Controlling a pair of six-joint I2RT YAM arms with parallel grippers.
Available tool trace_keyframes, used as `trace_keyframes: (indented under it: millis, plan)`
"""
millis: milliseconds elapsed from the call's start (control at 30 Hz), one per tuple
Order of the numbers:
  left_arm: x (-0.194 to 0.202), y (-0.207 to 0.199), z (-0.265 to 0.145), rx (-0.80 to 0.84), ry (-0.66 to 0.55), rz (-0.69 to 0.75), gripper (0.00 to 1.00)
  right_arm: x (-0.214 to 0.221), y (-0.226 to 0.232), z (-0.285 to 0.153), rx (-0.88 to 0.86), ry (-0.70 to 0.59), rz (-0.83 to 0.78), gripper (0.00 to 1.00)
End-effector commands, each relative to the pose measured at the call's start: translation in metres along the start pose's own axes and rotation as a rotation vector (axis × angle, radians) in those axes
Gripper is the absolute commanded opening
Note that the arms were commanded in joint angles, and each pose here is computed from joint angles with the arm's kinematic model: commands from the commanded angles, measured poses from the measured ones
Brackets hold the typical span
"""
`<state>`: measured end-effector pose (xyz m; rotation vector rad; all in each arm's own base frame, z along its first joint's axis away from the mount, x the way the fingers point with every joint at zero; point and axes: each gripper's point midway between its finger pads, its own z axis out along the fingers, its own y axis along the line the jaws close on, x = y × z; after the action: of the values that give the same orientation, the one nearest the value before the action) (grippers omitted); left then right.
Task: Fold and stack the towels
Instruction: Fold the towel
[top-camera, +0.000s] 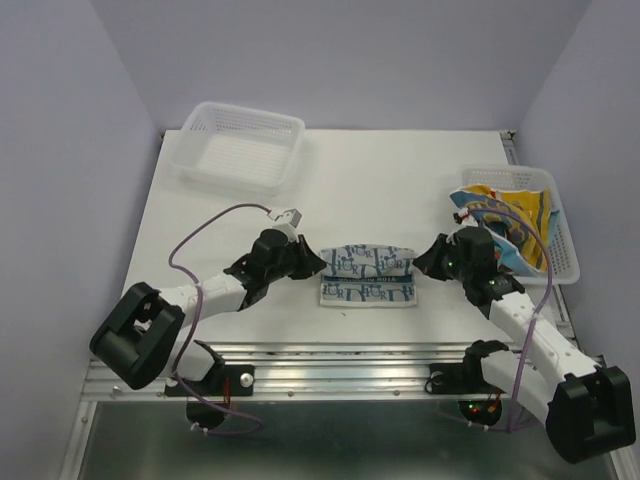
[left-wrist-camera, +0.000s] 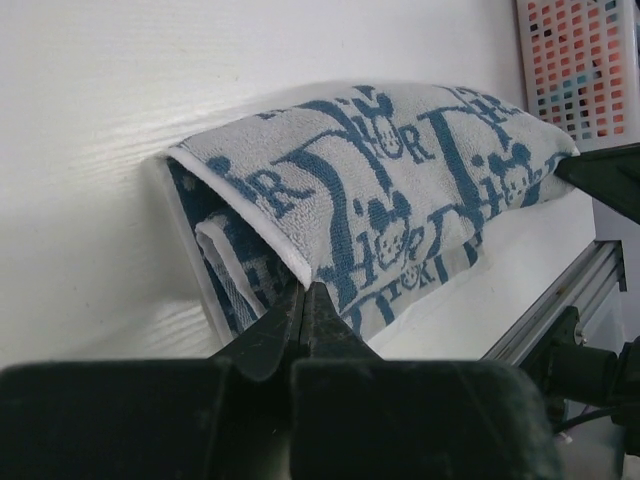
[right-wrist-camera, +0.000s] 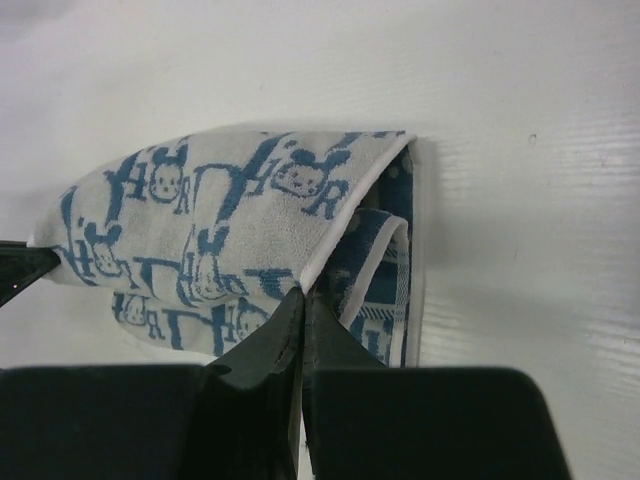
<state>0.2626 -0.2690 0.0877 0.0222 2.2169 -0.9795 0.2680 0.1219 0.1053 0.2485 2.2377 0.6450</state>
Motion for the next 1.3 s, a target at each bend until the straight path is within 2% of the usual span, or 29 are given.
trace_keyframes:
  millis: [0, 333, 633, 700, 733, 800, 833, 900, 933, 1000, 1033, 1067, 1100, 1133, 1267]
  plan:
    - [-0.006, -0.013, -0.012, 0.048, -0.059, -0.009, 0.00, 0.020, -0.002, -0.012, -0.014, 0.037, 0.038, 0.01]
    - [0.021, -0.020, -0.030, 0.099, -0.019, -0.026, 0.00, 0.037, -0.010, -0.021, -0.006, 0.058, 0.041, 0.02]
    - [0.059, -0.004, -0.035, 0.068, 0.068, -0.055, 0.00, 0.062, -0.017, -0.020, -0.002, 0.115, 0.109, 0.07]
    - [0.068, -0.004, -0.034, 0.069, 0.101, -0.059, 0.11, 0.069, -0.023, -0.021, 0.028, 0.136, 0.127, 0.09]
    - [0.074, -0.008, -0.035, 0.083, 0.123, -0.056, 0.24, 0.069, -0.024, -0.022, 0.034, 0.135, 0.143, 0.17]
    - [0.083, -0.009, -0.037, 0.085, 0.150, -0.062, 0.34, 0.072, -0.026, -0.023, 0.043, 0.138, 0.165, 0.22]
    - [0.088, -0.010, -0.039, 0.091, 0.165, -0.064, 0.45, 0.071, -0.025, -0.025, 0.041, 0.131, 0.171, 0.27]
    - [0.094, -0.014, -0.045, 0.104, 0.179, -0.067, 0.57, 0.070, -0.027, -0.027, 0.059, 0.124, 0.175, 0.36]
    - [0.097, -0.012, -0.047, 0.095, 0.186, -0.070, 0.68, 0.066, -0.025, -0.028, 0.054, 0.107, 0.173, 0.44]
    - [0.096, -0.016, -0.052, 0.106, 0.177, -0.068, 0.77, 0.063, -0.023, -0.030, 0.051, 0.100, 0.171, 0.63]
    - [0.097, -0.011, -0.053, 0.080, 0.177, -0.068, 0.87, 0.057, -0.020, -0.032, 0.042, 0.088, 0.162, 0.85]
    - [0.094, -0.010, -0.055, 0.068, 0.169, -0.066, 0.88, 0.054, -0.017, -0.033, 0.038, 0.083, 0.157, 1.00]
    - [0.087, -0.014, -0.056, 0.066, 0.148, -0.065, 0.91, 0.052, -0.016, -0.035, 0.037, 0.082, 0.149, 1.00]
    - [0.086, -0.005, -0.057, 0.013, 0.140, -0.067, 0.99, 0.049, -0.013, -0.036, 0.027, 0.077, 0.140, 1.00]
    - [0.069, 0.006, -0.056, -0.088, 0.073, -0.070, 0.99, 0.037, 0.000, -0.041, -0.026, 0.057, 0.102, 1.00]
